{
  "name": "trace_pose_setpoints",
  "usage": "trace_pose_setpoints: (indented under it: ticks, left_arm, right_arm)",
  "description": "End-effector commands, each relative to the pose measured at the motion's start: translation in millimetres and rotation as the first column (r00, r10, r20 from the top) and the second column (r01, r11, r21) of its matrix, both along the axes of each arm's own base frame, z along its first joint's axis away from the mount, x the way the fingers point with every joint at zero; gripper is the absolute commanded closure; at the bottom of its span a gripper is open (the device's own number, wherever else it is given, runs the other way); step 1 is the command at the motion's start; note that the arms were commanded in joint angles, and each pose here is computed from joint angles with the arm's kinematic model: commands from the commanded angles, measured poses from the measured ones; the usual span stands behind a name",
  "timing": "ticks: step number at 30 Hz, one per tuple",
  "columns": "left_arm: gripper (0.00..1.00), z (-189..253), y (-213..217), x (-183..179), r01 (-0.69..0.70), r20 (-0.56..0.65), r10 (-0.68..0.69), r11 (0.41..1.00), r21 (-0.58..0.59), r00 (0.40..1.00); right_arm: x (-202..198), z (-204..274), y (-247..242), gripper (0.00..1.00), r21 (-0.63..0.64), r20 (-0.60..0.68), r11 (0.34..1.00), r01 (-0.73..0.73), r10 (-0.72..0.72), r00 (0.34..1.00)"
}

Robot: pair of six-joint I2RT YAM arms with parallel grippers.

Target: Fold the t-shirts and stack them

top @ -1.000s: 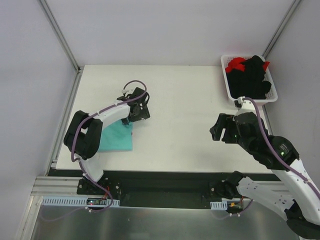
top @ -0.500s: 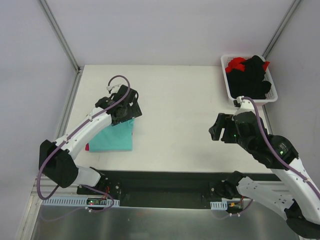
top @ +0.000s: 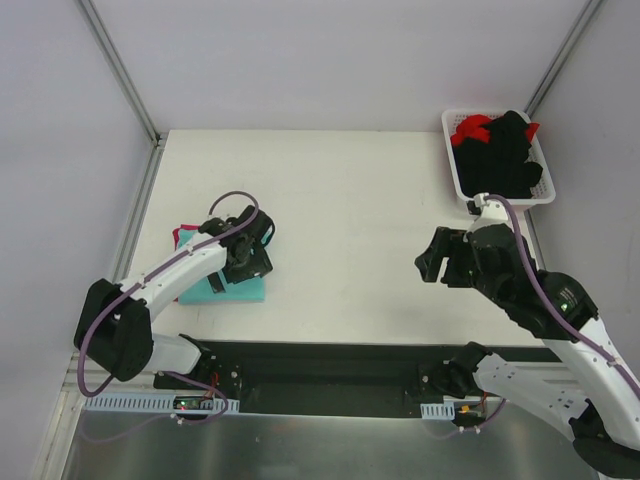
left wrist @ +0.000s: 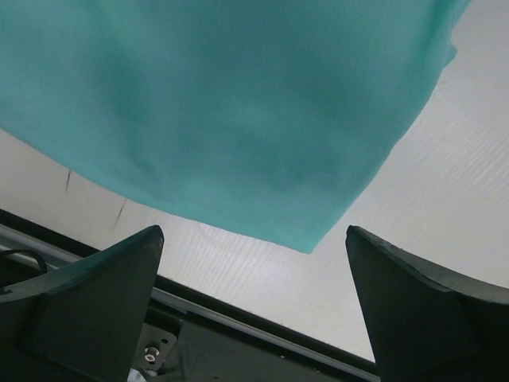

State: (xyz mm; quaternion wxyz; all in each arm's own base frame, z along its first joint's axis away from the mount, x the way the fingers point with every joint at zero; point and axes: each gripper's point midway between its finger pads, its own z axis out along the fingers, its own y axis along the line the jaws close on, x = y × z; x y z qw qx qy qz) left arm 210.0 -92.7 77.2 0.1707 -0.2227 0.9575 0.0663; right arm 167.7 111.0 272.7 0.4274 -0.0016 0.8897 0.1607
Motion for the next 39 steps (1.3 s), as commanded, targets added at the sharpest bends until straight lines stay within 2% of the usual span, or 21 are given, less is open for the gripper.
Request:
trace_pose_setpoints:
  ticks: [1, 6, 14, 22, 30, 39]
  left_arm:
    - [0.01, 2.4, -4.2, -14.6, -0.023, 0.003, 0.023, 0.999, -0.033, 1.000]
    - [0.01, -4.8, -0.2, -31.3, -0.027, -0.041, 0.026, 0.999, -0.030, 0.999]
    - [0.01, -16.9, 16.2, -50.6, -0.078, -0.131, 0.086, 0.995, 0.063, 0.988]
    - [0.02, -35.0, 19.1, -65.6, -0.115, -0.137, 0.118, 0.993, 0.033, 0.983]
    - [0.03, -53.6, 14.7, -56.2, -0.086, -0.089, 0.083, 0.996, -0.027, 0.993]
    - [0.01, -66.1, 16.6, -40.3, -0.051, -0.103, 0.045, 0.997, -0.051, 0.994]
  right_arm:
    - [-2.8, 1.4, 0.5, 0.25, 0.021, -0.001, 1.000, -0.002, 0.002, 1.000]
    - [-4.1, -6.6, 1.9, 0.25, 0.018, -0.022, 1.000, -0.003, 0.003, 1.000]
    - [-8.7, -10.4, 3.3, 0.25, 0.042, -0.032, 0.999, -0.009, 0.010, 0.999]
    - [-12.1, -14.1, -2.0, 0.24, 0.016, -0.038, 1.000, -0.013, 0.014, 0.999]
    - [-11.7, -19.7, -1.8, 0.24, 0.001, -0.048, 1.000, -0.016, 0.016, 0.999]
    - [-11.9, -22.4, -6.0, 0.24, -0.018, -0.051, 1.000, -0.004, 0.003, 0.999]
